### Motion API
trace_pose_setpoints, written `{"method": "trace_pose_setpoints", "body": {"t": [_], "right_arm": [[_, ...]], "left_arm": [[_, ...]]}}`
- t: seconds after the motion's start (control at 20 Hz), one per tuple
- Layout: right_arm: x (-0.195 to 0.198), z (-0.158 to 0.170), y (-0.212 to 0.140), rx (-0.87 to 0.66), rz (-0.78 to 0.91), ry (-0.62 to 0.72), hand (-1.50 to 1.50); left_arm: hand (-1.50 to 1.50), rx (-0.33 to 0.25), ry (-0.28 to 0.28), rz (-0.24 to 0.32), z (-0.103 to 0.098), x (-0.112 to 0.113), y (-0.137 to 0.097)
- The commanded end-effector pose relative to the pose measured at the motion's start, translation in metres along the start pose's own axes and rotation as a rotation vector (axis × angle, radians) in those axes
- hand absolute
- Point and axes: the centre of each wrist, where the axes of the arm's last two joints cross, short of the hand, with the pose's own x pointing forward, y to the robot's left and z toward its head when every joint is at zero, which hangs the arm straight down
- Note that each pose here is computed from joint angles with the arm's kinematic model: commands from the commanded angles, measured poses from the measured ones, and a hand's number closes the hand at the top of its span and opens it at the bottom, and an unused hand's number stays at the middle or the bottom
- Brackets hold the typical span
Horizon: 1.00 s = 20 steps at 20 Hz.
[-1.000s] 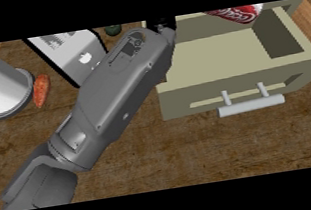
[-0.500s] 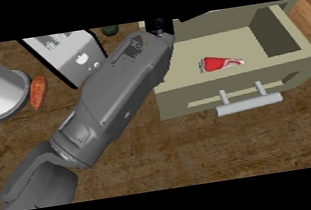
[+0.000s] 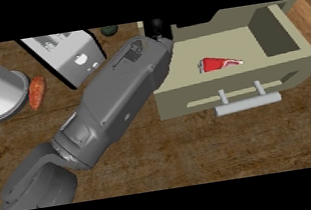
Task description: Pick up the can, place it into the drawer and close the drawer
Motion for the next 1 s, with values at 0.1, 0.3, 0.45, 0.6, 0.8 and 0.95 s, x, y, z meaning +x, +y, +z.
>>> {"method": "trace_pose_setpoints", "body": {"t": [0.1,0.3,0.45,0.6,0.8,0.95], "right_arm": [[0.001,-0.001,0.006,0.026,0.013,-0.012,-1.50],[0.028,-0.011,-0.006,0.041,0.247,-0.161,-1.50],[0.039,-0.009,0.008,0.121,0.338,-0.207,-1.50],[0.032,-0.019,0.017,0.131,0.351,-0.273,-1.50],[0.039,-0.031,0.035,0.175,0.464,-0.314,-1.50],[0.042,-0.041,0.049,0.165,0.537,-0.330,-1.50]], "left_arm": [[-1.50,0.027,-0.007,0.017,0.002,0.010,-0.007],[-1.50,-0.008,-0.034,0.038,0.002,-0.002,-0.001],[-1.50,0.003,-0.057,0.085,0.003,0.014,-0.008],[-1.50,-0.019,-0.089,0.071,0.001,0.004,-0.002],[-1.50,-0.016,-0.111,0.076,0.001,0.009,-0.005],[-1.50,0.001,-0.124,0.086,0.005,0.021,-0.013]]}}
